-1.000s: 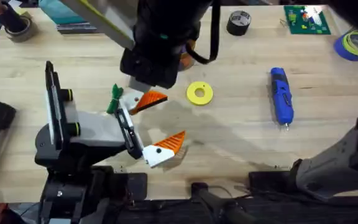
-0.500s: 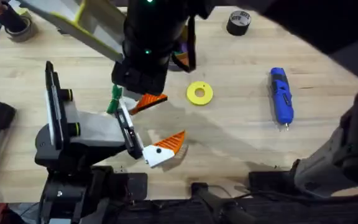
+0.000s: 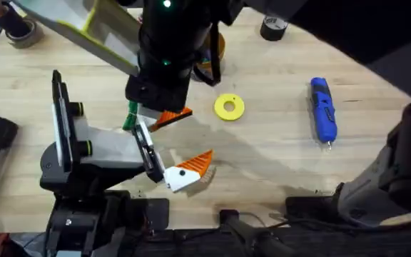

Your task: Pick up the gripper from the table and insert it into the empty holder that is missing its gripper. Then pick up a screw, insert it into the mounting hole, and use the screwdriver to tighten it. Finally, clean up the table by picking up the vegetable and placing it into the bucket.

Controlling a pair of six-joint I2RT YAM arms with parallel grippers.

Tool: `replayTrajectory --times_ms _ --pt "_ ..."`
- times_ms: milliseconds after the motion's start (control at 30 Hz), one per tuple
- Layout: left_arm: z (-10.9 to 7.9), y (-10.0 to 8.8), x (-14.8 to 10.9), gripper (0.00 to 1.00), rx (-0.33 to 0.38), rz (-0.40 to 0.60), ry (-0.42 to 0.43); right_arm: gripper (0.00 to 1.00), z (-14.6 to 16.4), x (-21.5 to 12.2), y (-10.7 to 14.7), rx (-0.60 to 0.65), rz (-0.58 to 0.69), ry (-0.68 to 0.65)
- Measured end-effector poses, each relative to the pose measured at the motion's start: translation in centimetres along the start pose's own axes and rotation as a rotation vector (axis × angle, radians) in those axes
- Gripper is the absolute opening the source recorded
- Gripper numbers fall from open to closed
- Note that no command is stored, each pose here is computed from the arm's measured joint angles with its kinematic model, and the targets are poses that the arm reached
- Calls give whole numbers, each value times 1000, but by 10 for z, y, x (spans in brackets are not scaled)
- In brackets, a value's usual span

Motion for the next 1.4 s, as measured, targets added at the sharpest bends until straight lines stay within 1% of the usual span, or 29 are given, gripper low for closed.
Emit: replayTrajectory --times_ms 767,1033,1400 --pt "0 0 0 986 0 0 0 6 2 2 3 1 16 -21" --pt "0 0 0 986 0 0 0 6 1 12 2 0 12 -22" --pt "0 0 0 985 0 0 0 6 1 13 3 1 15 -24"
Point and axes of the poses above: each hand's point on the last joint's axis, 136 mm out from that joint toward the fingers, its own x axis out along the fingers, its own z axis along the line the jaws close on, y = z × x, the point moved 8 cm from there along -x, back along the fingers, and after that the axes turned 13 degrees about -x, right-handed, at the moved point
